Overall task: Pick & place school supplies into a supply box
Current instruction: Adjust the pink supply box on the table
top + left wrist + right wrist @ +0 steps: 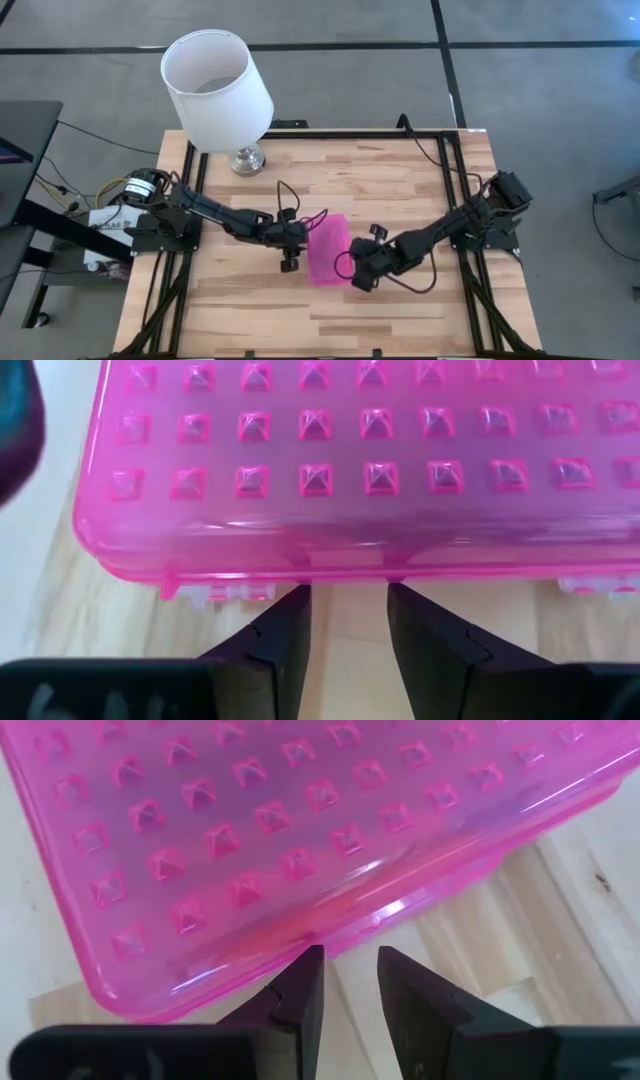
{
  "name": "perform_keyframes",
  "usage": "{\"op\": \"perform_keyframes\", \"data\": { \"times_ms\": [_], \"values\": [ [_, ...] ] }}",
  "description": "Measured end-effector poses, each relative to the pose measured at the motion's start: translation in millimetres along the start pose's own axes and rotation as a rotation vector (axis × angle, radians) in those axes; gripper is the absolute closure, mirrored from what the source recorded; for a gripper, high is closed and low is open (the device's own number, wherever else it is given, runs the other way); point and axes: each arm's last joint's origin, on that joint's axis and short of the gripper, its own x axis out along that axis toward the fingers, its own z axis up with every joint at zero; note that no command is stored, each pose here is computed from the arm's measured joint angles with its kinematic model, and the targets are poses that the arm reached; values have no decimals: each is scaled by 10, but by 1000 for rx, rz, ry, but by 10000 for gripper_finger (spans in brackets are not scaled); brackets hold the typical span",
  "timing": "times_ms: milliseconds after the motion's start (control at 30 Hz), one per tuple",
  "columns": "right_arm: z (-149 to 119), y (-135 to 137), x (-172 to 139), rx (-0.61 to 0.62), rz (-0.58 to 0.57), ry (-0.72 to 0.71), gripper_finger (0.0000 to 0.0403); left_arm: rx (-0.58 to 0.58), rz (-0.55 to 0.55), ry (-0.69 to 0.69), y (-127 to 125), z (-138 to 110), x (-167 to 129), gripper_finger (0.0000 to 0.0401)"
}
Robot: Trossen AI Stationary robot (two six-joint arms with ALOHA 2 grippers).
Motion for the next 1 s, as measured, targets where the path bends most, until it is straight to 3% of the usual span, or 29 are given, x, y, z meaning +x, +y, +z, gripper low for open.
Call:
{"op": "perform_keyframes", "data": {
  "times_ms": [467,1000],
  "values": [
    [2,-63,20,-2,-30,26,310,-16,35,-15,215,55,28,273],
    [-5,-68,19,-5,-36,33,310,-25,27,-24,237,70,29,273]
  ]
}}
